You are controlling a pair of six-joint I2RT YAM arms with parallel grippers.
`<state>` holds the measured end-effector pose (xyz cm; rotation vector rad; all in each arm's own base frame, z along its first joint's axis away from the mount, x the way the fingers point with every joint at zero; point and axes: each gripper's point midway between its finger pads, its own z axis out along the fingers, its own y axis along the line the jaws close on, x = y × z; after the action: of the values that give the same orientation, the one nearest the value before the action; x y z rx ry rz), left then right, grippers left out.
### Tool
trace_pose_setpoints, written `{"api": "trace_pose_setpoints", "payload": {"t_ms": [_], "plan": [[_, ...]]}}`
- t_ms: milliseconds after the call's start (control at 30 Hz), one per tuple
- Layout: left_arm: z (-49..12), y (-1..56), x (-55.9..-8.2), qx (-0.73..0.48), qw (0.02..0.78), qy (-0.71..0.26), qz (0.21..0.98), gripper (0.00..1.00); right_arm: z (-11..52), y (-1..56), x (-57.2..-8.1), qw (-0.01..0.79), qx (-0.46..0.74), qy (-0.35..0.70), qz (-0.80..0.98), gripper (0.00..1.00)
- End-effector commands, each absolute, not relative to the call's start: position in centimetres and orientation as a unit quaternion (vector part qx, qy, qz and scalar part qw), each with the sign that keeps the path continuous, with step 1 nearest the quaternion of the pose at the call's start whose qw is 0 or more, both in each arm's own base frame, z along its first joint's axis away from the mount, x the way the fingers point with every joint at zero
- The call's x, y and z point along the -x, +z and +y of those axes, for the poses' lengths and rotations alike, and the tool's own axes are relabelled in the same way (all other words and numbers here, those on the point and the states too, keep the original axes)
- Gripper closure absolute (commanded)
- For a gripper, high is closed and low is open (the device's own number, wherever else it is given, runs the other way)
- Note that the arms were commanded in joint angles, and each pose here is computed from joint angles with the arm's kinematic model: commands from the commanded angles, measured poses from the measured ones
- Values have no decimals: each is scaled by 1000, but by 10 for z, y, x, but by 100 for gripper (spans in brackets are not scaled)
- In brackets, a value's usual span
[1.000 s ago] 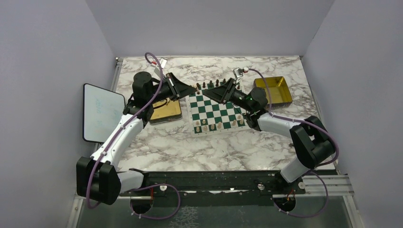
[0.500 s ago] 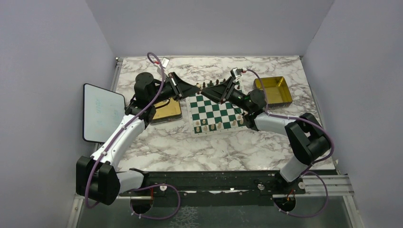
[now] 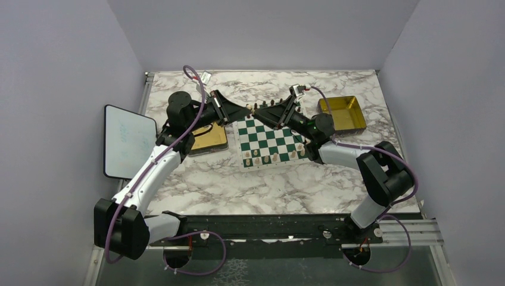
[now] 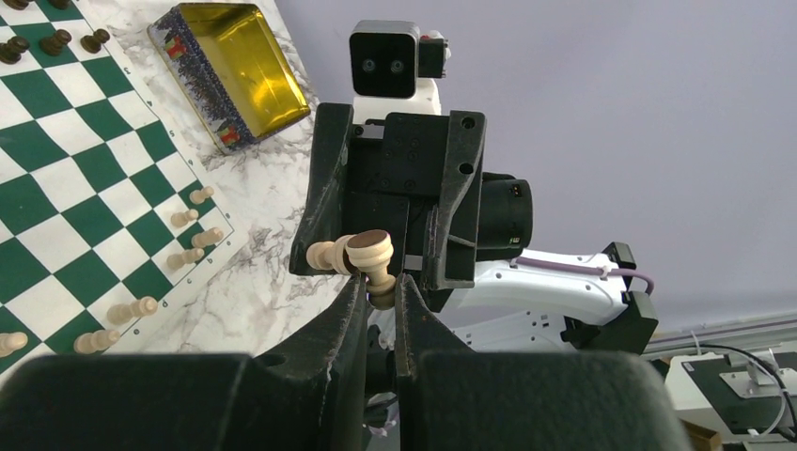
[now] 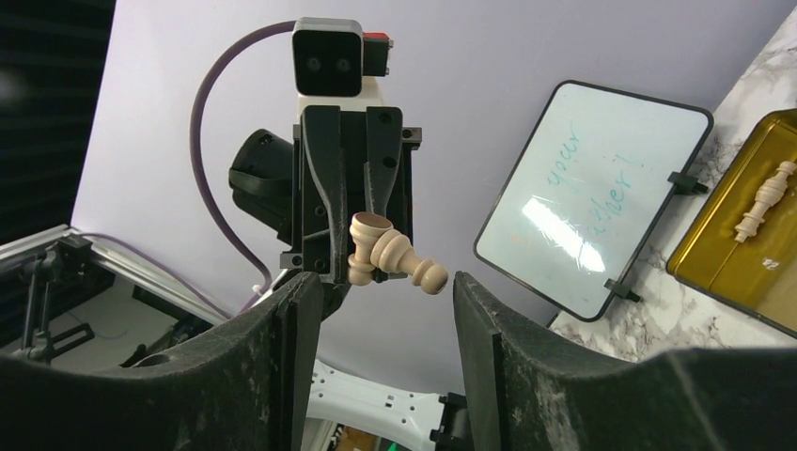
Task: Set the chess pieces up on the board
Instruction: Place the chess piece on the chessboard.
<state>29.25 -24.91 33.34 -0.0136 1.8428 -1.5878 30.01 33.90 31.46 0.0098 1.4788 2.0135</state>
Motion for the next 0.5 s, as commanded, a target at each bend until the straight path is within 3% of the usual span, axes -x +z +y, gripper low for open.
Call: {"api": "trace_pose_setpoints", "payload": {"t_ms": [0, 200, 467], "plan": [[-248, 349, -289, -5, 372, -616, 694, 100, 337, 330, -293, 330, 6, 776, 538, 43], [-247, 346, -288, -5, 374, -614, 695, 100, 336, 329, -293, 332, 5, 777, 535, 45], [-247, 350, -287, -3, 376, -616, 692, 100, 338, 326, -296, 322, -3, 777, 541, 39]]}}
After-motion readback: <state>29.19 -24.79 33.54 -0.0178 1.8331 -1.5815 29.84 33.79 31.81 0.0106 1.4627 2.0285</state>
